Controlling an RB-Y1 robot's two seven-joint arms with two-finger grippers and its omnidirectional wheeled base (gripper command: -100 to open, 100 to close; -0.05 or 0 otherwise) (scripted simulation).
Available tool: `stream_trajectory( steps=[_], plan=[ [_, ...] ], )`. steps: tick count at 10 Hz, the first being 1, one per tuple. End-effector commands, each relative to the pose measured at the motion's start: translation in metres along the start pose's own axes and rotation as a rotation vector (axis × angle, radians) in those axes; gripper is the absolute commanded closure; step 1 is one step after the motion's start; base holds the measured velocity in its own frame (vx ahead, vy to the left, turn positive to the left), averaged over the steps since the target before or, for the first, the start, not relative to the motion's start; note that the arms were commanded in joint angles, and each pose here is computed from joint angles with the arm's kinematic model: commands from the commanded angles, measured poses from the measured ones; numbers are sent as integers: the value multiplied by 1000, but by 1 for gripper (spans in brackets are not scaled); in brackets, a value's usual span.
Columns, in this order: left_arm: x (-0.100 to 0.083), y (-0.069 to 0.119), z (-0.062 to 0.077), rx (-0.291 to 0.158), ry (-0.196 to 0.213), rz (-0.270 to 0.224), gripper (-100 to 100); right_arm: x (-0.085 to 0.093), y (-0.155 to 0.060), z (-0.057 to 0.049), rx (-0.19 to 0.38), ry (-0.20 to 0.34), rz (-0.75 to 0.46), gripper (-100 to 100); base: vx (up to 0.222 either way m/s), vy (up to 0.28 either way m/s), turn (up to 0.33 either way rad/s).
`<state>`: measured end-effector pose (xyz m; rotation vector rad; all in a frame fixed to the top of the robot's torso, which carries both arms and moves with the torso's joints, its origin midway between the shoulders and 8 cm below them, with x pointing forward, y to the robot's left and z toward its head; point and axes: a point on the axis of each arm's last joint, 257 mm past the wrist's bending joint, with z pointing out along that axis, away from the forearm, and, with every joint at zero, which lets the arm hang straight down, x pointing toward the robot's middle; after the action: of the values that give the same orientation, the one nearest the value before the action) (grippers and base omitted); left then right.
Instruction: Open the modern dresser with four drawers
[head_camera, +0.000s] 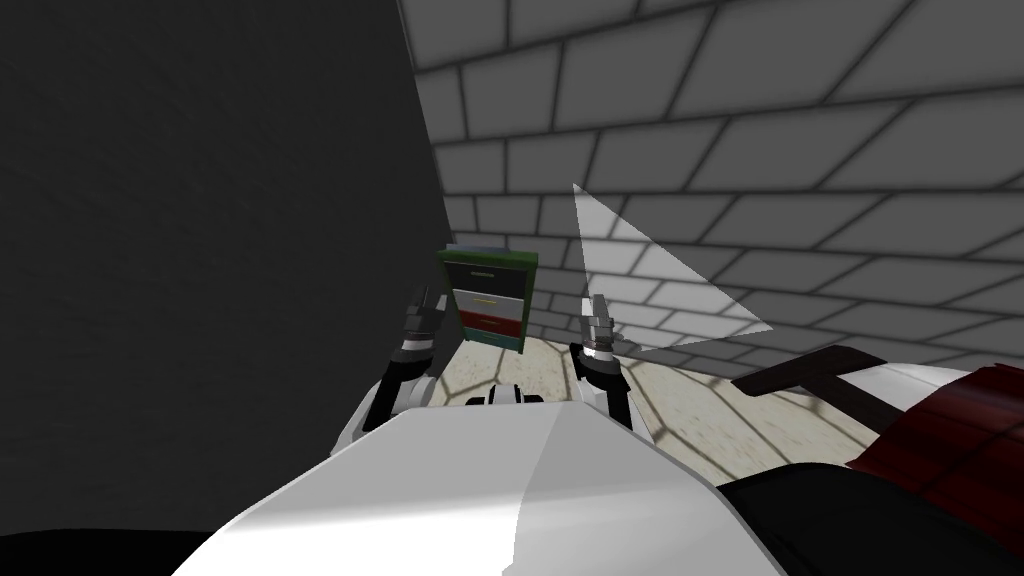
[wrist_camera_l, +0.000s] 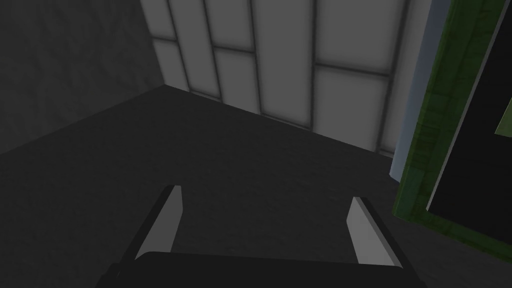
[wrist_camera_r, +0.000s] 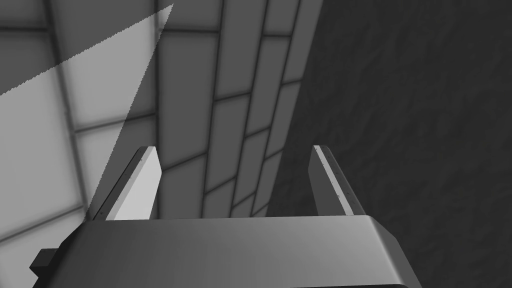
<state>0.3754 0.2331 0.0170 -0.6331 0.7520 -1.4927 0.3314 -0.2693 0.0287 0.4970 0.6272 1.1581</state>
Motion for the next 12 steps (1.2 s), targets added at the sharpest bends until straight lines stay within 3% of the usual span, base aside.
stream_trajectory(
  steps=[1,12],
  plan=[
    [5,19,3,-58,17,3,-100,0,0,0,0,0,0,0,74,14,-50],
    [18,84,14,-245,10,-26,-100,0,0,0,0,0,0,0,68,4,-42]
  ],
)
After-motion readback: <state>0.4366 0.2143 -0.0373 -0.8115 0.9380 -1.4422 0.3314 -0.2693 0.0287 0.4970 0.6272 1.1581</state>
